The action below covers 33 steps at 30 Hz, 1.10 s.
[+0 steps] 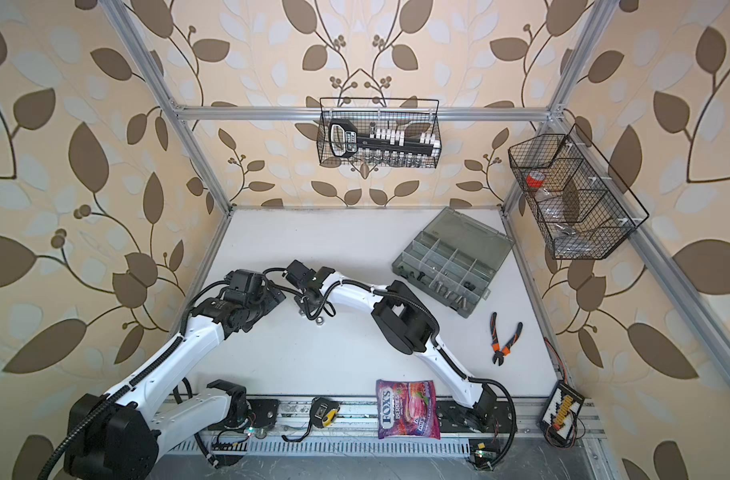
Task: Sort the screws and nuts into containers
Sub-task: 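Lower the right gripper and close it on another silver nut, then lift the nut with the right gripper and carry it over the box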
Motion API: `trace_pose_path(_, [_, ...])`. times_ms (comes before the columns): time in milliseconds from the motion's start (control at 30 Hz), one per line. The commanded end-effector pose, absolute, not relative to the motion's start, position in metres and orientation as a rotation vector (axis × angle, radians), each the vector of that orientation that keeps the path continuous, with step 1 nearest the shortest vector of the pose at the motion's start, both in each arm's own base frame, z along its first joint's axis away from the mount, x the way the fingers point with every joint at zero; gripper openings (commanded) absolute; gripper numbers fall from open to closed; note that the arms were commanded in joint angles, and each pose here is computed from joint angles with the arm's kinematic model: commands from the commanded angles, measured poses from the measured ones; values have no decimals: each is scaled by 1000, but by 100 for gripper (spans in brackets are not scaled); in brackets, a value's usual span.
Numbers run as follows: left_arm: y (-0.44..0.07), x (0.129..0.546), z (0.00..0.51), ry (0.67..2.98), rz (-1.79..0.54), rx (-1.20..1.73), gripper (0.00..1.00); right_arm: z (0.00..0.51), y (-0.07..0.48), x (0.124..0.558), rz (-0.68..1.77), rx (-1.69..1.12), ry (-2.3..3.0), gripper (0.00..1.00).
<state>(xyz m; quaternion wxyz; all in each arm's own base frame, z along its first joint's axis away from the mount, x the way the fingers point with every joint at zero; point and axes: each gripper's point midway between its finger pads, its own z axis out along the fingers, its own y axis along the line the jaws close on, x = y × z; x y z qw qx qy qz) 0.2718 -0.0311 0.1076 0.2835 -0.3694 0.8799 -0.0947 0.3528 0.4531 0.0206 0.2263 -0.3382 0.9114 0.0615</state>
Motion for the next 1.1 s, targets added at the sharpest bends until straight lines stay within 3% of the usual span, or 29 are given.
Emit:
trace_pose_path(0, [-31, 270, 104, 2362, -236, -986, 99, -26, 429, 339, 17, -1012, 2608, 17])
trace_pose_path(400, [-32, 271, 103, 2366, -240, -981, 99, 5, 423, 344, 68, -934, 2603, 13])
trace_pose_path(1067, [-39, 279, 102, 2382, -273, -964, 99, 58, 355, 355, 99, -698, 2609, 9])
